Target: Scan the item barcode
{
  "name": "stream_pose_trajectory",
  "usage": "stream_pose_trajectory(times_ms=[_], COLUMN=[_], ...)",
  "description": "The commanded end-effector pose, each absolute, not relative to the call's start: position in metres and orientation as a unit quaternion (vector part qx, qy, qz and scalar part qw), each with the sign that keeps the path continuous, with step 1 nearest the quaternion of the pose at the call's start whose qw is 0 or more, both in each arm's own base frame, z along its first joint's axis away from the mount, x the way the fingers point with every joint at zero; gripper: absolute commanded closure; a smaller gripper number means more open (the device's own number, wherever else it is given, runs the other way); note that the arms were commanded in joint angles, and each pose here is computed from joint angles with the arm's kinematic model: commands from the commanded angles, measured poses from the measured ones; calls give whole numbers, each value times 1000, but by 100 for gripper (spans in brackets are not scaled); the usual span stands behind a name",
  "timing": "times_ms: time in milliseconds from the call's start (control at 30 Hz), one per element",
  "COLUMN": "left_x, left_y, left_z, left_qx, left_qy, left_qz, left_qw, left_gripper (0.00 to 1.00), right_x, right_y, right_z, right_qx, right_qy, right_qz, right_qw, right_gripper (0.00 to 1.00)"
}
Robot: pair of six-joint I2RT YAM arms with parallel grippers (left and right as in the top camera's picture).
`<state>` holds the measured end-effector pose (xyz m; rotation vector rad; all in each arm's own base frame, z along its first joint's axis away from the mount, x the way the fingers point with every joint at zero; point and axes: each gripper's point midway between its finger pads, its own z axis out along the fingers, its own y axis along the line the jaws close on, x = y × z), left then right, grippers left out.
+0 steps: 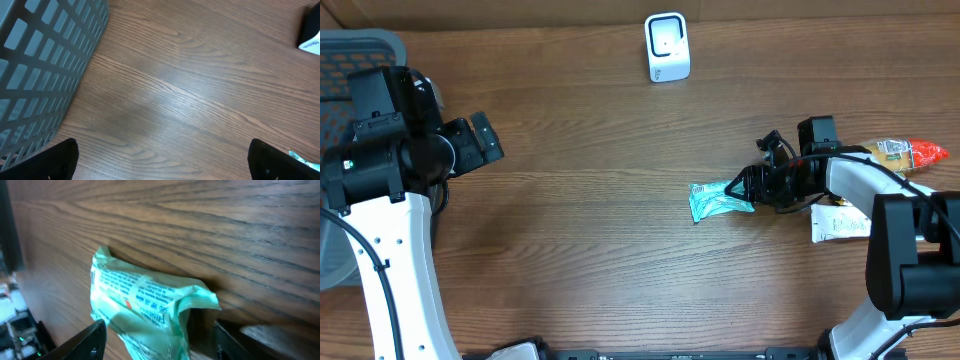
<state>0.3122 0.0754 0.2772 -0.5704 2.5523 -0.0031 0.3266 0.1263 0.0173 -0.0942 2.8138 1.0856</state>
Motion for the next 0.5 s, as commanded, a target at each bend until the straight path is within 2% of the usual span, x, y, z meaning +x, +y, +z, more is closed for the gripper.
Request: stream_pose_trajectory(times_ms=[0,133,200,467], left_x=[315,315,315,315], left_y=[76,76,76,77], left_z=[282,282,282,282], left_qx=[-202,-202,-202,-202], left_qy=[942,942,942,942], left_qz=[0,0,0,0], left_qw=[266,266,266,266], left_gripper=[0,1,0,0], right_x=[319,324,326,322], right_y=[127,127,129,148], right_z=[10,10,11,11], right_qx=[-11,-8,-10,-41], right_qy=[932,932,930,929], right_qz=[357,358,361,362], right_qw=[52,61,67,66], right_gripper=[33,37,49,85])
